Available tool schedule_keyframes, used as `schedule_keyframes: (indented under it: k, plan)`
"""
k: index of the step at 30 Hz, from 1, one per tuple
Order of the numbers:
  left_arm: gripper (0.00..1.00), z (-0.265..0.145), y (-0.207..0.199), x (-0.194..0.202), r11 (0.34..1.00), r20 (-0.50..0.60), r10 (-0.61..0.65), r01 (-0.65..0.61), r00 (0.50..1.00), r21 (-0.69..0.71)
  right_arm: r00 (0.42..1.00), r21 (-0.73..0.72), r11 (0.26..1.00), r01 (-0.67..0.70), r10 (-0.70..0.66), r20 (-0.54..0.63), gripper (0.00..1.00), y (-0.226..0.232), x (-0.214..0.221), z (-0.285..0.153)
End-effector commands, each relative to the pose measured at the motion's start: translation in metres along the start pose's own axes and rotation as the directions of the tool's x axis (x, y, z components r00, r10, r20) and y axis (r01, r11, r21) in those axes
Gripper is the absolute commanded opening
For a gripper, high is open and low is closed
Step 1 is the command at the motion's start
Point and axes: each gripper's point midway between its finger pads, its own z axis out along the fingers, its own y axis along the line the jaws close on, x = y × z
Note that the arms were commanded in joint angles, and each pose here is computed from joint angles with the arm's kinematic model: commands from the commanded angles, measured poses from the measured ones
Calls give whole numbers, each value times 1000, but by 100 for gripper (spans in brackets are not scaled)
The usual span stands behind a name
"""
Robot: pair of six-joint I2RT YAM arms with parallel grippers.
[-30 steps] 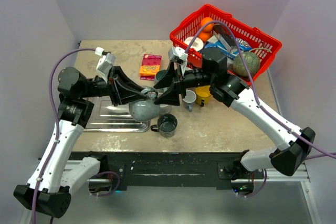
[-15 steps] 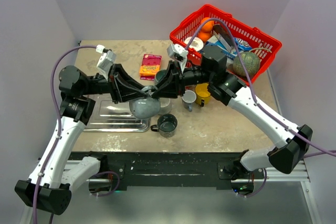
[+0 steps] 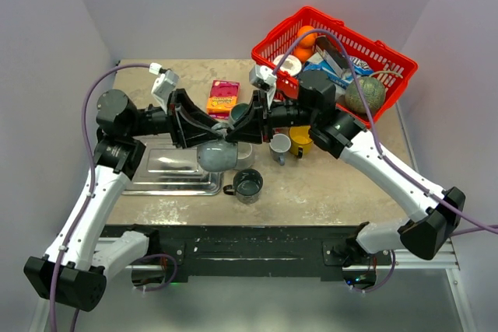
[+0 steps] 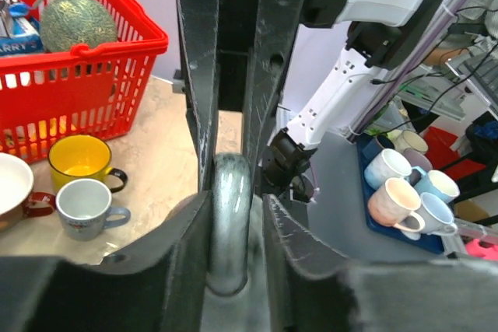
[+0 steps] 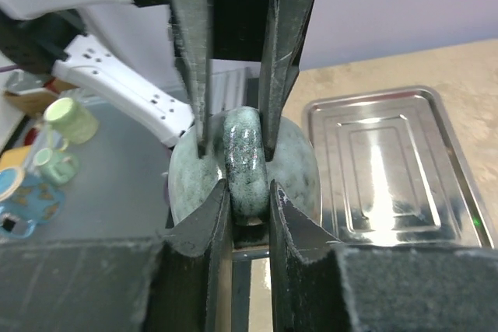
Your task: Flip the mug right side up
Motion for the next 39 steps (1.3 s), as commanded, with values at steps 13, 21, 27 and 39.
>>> schedule_keyframes:
  k: [13,21,27,39]
  plan:
    - [90,0,37,3,980,-13,27,-29,1000,-198,989,398,906,146,-120,-89,0,-23,-5,-56]
    - [92,-13,108,18,869,-22,-83,62,996,-492,903,634,695,338,-50,-427,0,-57,47,-131]
    - [92,-12,123,31,855,-43,-136,95,990,-510,775,618,591,519,-20,-632,0,-63,67,-175]
    - [92,-16,132,44,835,-69,-166,103,984,-541,458,393,739,547,129,-880,0,-60,185,-172]
